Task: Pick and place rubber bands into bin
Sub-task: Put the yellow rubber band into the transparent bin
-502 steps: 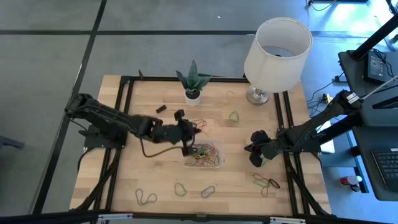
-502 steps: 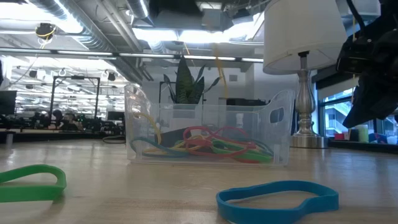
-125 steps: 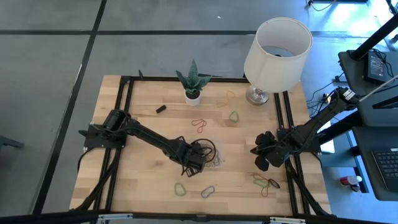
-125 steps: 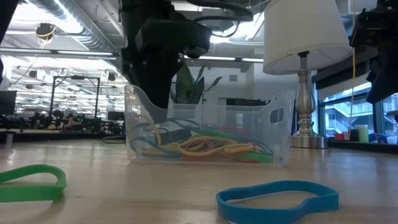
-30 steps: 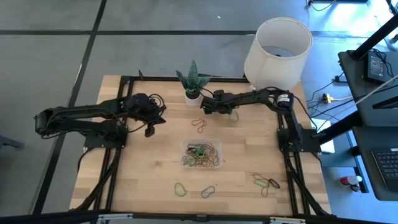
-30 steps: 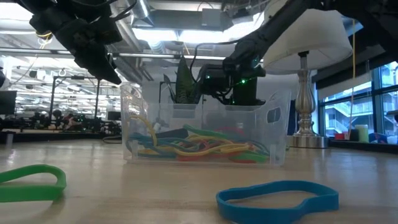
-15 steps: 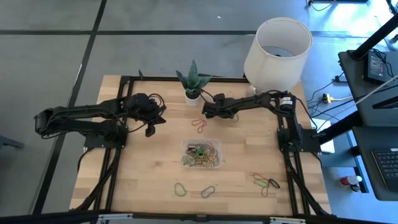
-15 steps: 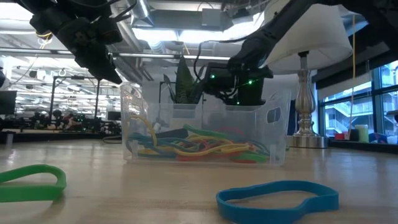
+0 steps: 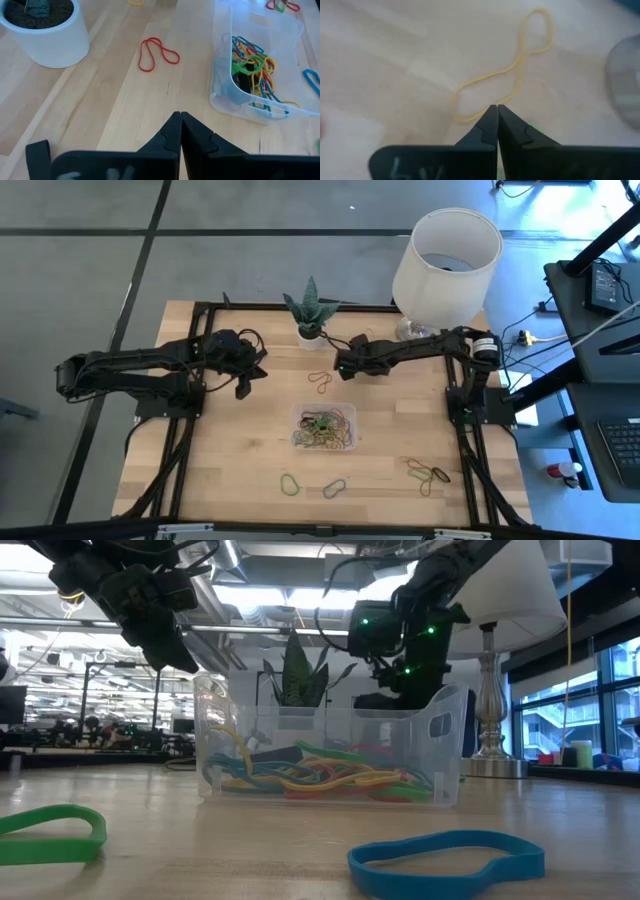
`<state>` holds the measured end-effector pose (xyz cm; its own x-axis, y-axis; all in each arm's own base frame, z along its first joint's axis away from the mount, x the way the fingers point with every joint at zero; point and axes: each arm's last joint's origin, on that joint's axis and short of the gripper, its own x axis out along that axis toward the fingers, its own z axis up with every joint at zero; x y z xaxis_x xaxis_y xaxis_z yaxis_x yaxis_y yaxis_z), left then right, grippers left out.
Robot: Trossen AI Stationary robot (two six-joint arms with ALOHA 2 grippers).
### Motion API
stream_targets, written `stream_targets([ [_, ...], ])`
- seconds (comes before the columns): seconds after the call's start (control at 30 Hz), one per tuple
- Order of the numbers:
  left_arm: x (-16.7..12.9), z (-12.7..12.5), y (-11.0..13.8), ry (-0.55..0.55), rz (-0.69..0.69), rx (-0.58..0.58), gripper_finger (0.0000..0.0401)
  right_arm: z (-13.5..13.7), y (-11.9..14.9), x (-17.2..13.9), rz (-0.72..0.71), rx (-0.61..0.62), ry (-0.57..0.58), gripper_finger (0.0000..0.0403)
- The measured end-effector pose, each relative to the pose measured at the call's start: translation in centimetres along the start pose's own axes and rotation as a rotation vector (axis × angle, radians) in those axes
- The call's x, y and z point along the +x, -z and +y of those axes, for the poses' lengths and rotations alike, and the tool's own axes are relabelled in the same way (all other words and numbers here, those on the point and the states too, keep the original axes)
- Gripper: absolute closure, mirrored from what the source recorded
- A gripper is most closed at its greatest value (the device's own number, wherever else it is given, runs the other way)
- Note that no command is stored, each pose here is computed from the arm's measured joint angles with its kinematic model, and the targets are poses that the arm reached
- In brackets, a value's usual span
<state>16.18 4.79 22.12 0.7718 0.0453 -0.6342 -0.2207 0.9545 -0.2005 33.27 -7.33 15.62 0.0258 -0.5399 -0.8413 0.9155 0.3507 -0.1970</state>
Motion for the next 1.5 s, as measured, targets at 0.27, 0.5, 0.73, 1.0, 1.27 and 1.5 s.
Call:
stream_targets([
  [0.27, 0.0, 0.0, -0.1, 0.001, -0.01, -0.023, 0.0399, -0.7, 1.0, 1.4, -0.021, 0.028, -0.009, 0.0354],
  [0.5, 0.0, 0.0, -0.1, 0.001, -0.006, -0.016, 0.0399, -1.9, 1.5, 3.7, -0.031, 0.09, -0.011, 0.0287],
  [0.73, 0.0, 0.0, -0.1, 0.001, -0.006, -0.031, 0.0399, -1.8, 1.0, 4.3, -0.077, 0.086, -0.056, 0.0219],
  [1.0, 0.0, 0.0, -0.1, 0.001, -0.006, -0.086, 0.0399, -2.3, -0.5, 5.1, -0.143, 0.098, -0.076, 0.0176],
  [1.27, 0.0, 0.0, -0.1, 0.002, -0.005, -0.106, 0.0399, -4.1, 1.0, 8.3, -0.099, 0.177, -0.133, 0.0186],
  [1.5, 0.0, 0.0, -0.1, 0.0, -0.006, -0.106, 0.0399, -3.7, 1.8, 7.9, -0.104, 0.114, -0.115, 0.0271],
])
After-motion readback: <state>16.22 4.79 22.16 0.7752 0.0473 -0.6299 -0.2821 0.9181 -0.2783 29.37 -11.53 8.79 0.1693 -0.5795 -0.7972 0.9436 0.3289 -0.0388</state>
